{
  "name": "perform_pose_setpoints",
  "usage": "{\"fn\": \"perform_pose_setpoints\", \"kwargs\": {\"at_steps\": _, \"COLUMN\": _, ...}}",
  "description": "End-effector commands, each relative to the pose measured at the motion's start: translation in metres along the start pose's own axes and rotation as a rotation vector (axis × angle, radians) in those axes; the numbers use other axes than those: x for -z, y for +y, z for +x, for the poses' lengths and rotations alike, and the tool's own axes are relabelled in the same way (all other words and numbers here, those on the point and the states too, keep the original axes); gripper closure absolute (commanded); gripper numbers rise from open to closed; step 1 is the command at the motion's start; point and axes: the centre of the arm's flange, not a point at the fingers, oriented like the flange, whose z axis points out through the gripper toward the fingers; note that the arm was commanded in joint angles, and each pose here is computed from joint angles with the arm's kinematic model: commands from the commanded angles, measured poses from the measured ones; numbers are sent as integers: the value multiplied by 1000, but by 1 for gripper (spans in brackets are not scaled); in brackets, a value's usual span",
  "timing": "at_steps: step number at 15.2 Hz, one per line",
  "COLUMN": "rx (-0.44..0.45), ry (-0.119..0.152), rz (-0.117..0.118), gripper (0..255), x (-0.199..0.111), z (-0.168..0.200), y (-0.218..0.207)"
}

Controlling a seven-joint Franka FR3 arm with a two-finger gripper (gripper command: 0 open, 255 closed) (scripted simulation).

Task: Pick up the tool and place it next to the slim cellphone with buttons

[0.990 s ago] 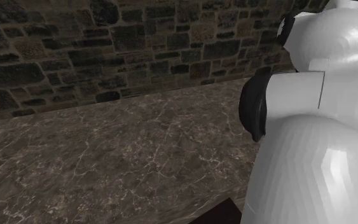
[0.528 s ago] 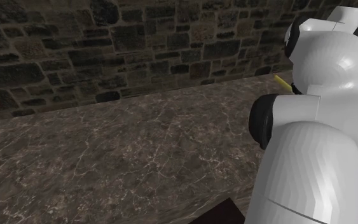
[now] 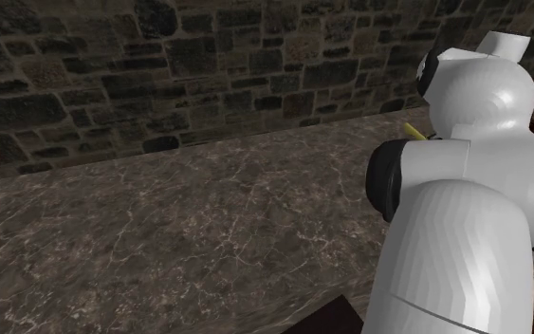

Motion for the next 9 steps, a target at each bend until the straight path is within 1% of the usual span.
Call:
{"fn": "perform_pose_setpoints", "kwargs": {"at_steps": 1, "rx": 0, "ry": 0, "rz": -1, "gripper": 255, "x": -11, "z": -2, "y": 0}}
{"fn": "perform_pose_setpoints", "kwargs": {"at_steps": 8, "rx": 0, "ry": 0, "rz": -1, "gripper": 255, "x": -51, "z": -3, "y": 0}}
{"fn": "perform_pose_setpoints", "kwargs": {"at_steps": 9, "rx": 0, "ry": 0, "rz": -1, "gripper": 255, "x": -51, "z": -3, "y": 0}}
